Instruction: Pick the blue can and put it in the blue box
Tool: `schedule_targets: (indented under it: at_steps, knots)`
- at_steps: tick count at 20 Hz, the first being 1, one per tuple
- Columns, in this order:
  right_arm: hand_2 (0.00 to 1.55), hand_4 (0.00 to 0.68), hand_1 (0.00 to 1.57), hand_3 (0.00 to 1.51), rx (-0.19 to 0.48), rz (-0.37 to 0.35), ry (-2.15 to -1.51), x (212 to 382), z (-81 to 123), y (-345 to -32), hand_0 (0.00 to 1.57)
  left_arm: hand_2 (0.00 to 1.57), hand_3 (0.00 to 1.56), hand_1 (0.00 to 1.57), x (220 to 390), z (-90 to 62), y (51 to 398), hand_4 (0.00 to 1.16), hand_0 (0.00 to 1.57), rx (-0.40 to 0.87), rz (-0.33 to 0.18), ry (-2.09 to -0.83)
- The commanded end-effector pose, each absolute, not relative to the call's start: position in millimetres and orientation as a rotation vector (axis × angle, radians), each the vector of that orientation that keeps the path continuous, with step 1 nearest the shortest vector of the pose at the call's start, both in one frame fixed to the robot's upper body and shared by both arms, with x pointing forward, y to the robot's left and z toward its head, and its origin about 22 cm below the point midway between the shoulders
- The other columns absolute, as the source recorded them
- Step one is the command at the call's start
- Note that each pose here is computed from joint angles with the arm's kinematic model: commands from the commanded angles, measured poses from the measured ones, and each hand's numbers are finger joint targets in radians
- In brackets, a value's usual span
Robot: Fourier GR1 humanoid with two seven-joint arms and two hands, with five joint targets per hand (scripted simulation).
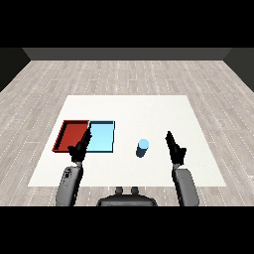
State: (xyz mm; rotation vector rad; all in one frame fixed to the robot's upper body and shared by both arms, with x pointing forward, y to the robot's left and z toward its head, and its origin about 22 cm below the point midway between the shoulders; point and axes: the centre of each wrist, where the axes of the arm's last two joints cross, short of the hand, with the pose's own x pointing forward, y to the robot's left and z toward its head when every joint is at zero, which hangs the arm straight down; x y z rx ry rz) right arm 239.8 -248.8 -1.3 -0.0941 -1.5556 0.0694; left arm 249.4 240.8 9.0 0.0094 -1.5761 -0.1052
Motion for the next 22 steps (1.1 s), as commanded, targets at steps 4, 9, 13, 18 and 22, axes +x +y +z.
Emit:
schedule_targets:
  at_steps: [4, 9, 13, 18, 22]
  knots:
    - [0.00, 0.000, 0.00, 0.00, -0.085, 0.064, -1.495, 224.0, -9.7, -203.6, 0.00, 0.00, 0.00, 0.00, 239.1, -1.8, 245.2, 0.00, 0.00, 0.046, -0.052, -1.553]
    - [0.00, 0.000, 0.00, 0.00, 0.154, 0.067, -1.808, 227.8, 14.3, -178.0, 0.00, 0.00, 0.00, 0.00, 241.2, 19.2, 247.2, 0.00, 0.00, 0.015, 0.039, -1.908]
    - [0.00, 0.000, 0.00, 0.00, 0.164, 0.075, -1.827, 213.5, 5.8, -182.7, 0.00, 0.00, 0.00, 0.00, 230.1, 2.7, 241.5, 0.00, 0.00, 0.032, 0.019, -1.920]
    - [0.00, 0.000, 0.00, 0.00, 0.181, 0.068, -1.832, 199.5, 2.2, -170.9, 0.00, 0.00, 0.00, 0.00, 234.2, -17.1, 235.0, 0.00, 0.00, 0.032, 0.024, -1.916]
    - [0.00, 0.000, 0.00, 0.00, 0.184, 0.076, -1.835, 209.4, -4.0, -188.9, 0.00, 0.00, 0.00, 0.00, 235.6, -18.6, 248.9, 0.00, 0.00, 0.031, 0.022, -1.920]
